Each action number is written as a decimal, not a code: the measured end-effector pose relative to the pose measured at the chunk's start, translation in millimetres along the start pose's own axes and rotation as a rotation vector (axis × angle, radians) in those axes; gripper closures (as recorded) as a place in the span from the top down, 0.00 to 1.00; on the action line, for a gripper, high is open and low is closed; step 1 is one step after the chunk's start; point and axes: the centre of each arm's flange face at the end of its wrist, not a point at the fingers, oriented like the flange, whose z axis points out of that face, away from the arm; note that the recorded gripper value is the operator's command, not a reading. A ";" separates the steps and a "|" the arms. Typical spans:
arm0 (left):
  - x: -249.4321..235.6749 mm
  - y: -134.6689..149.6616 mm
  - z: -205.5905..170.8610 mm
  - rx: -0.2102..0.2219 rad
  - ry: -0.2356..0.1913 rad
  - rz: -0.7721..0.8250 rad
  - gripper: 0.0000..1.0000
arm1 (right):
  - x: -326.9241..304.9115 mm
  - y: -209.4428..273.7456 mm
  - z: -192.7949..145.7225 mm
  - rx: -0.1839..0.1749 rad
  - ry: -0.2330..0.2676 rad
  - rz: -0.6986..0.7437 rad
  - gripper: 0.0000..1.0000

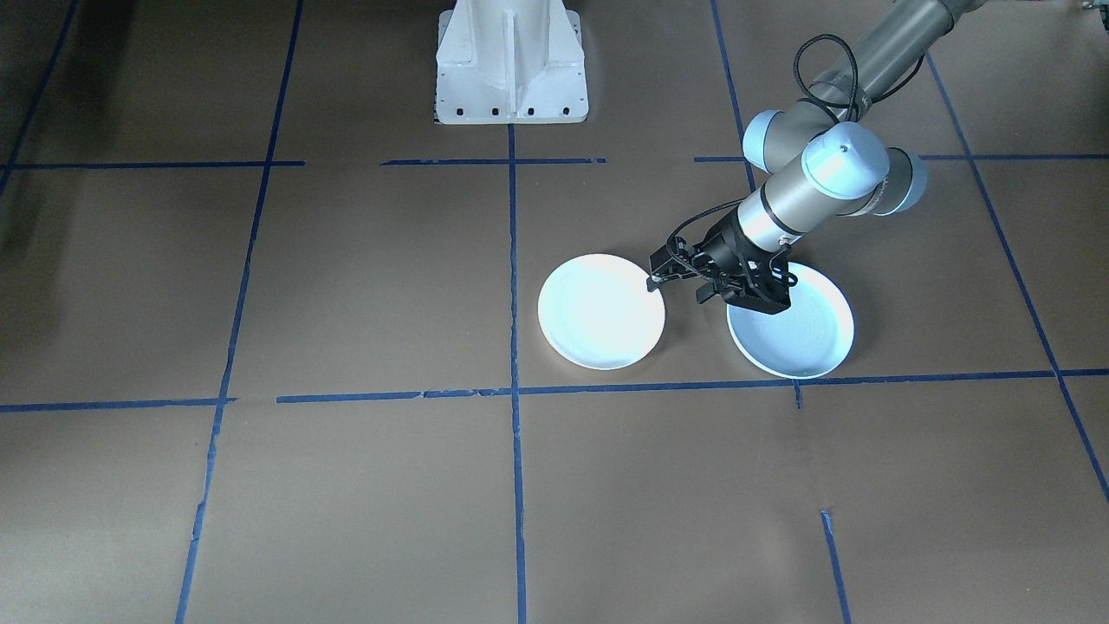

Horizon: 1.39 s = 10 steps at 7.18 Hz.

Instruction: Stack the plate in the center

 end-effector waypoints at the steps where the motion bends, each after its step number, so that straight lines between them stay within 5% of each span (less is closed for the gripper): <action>1: 1.8 -2.9 5.4 -0.002 -0.004 -0.003 0.74 | 0.1 0.1 0.1 0.000 0.000 0.000 1.00; 4: 7.0 -6.7 18.5 -0.011 -0.010 -0.005 0.57 | -0.1 -0.2 -0.1 0.000 0.000 0.000 1.00; 6: 9.9 -10.1 22.9 -0.013 -0.012 -0.006 0.32 | -0.2 -0.2 -0.1 0.000 0.000 0.000 1.00; 8: 9.9 -11.0 24.4 -0.013 -0.014 -0.007 0.24 | 0.0 0.0 0.0 0.000 0.000 0.000 1.00; 10: 9.0 -11.1 25.6 -0.013 -0.016 -0.008 0.00 | 0.0 0.0 0.0 0.000 0.000 0.000 1.00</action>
